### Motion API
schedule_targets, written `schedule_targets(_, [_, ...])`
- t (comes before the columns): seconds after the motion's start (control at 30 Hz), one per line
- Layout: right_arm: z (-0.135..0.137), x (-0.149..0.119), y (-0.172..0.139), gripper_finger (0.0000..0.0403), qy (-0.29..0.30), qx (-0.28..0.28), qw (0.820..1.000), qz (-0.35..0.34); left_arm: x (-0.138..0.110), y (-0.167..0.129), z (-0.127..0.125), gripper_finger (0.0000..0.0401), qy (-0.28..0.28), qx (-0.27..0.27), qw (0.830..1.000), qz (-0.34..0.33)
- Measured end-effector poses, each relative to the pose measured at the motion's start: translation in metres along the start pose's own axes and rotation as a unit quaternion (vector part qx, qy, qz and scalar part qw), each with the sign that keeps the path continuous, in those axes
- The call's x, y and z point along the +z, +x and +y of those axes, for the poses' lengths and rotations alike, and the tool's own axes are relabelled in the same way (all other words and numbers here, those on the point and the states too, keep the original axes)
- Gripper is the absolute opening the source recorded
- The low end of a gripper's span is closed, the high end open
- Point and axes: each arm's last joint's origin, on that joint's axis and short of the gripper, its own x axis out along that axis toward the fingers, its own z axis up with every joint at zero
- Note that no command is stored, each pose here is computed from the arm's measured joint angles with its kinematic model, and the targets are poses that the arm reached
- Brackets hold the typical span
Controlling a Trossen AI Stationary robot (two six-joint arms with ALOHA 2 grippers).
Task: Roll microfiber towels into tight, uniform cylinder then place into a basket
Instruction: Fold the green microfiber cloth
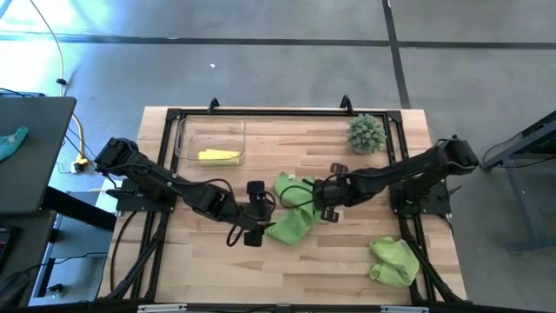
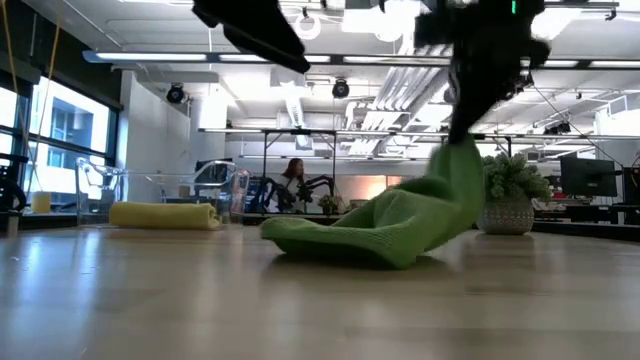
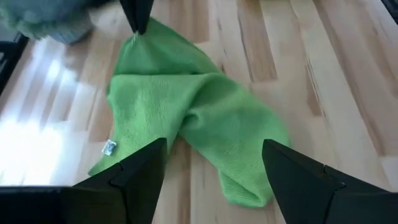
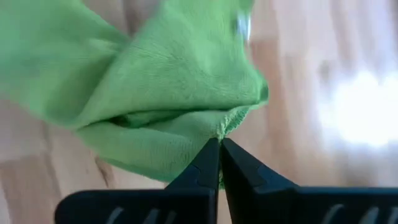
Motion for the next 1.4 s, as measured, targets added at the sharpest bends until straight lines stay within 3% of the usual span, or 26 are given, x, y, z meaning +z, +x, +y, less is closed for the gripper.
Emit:
schedule_targets(0.17, [0.003,0.028,-0.06,0.0,-0.171,-0.023,0.983,-0.068,0.007,0.004,0.009,0.0252,0.003,0.009,1.0,-0.03])
schedule_targets(0.3, [0.006,0.042,-0.108,0.0,-0.312,-0.057,0.94,-0.13,0.015,0.006,0.018,0.0252,-0.001,0.018,0.998,-0.064])
schedule_targets(0.4, [0.007,0.05,-0.142,0.0,-0.371,-0.097,0.906,-0.179,0.021,0.007,0.023,0.0252,-0.006,0.023,0.996,-0.088])
schedule_targets(0.5, [0.005,0.053,-0.167,0.0,-0.386,-0.135,0.888,-0.211,0.026,0.007,0.025,0.0252,-0.006,0.034,0.993,-0.111])
schedule_targets(0.7, [0.003,0.05,-0.18,0.0,-0.403,-0.141,0.879,-0.211,0.039,0.002,0.026,0.0252,0.0,0.069,0.982,-0.176])
schedule_targets(0.8, [0.005,0.046,-0.177,0.0,-0.419,-0.107,0.879,-0.201,0.045,-0.001,0.028,0.0252,0.006,0.082,0.975,-0.204])
schedule_targets(0.93, [0.011,0.043,-0.172,0.0,-0.406,-0.022,0.892,-0.197,0.051,-0.003,0.028,0.0252,0.006,0.087,0.969,-0.233])
schedule_targets(1.07, [0.018,0.043,-0.167,0.0,-0.412,0.002,0.892,-0.186,0.055,-0.006,0.026,0.0252,0.018,0.037,0.964,-0.263])
schedule_targets(1.2, [0.023,0.045,-0.162,0.0,-0.448,-0.005,0.876,-0.178,0.057,-0.007,0.022,0.0252,0.033,-0.026,0.958,-0.283])
schedule_targets(1.4, [0.032,0.054,-0.153,0.0,-0.506,-0.041,0.842,-0.183,0.057,-0.007,0.023,0.0252,0.028,-0.03,0.958,-0.285])
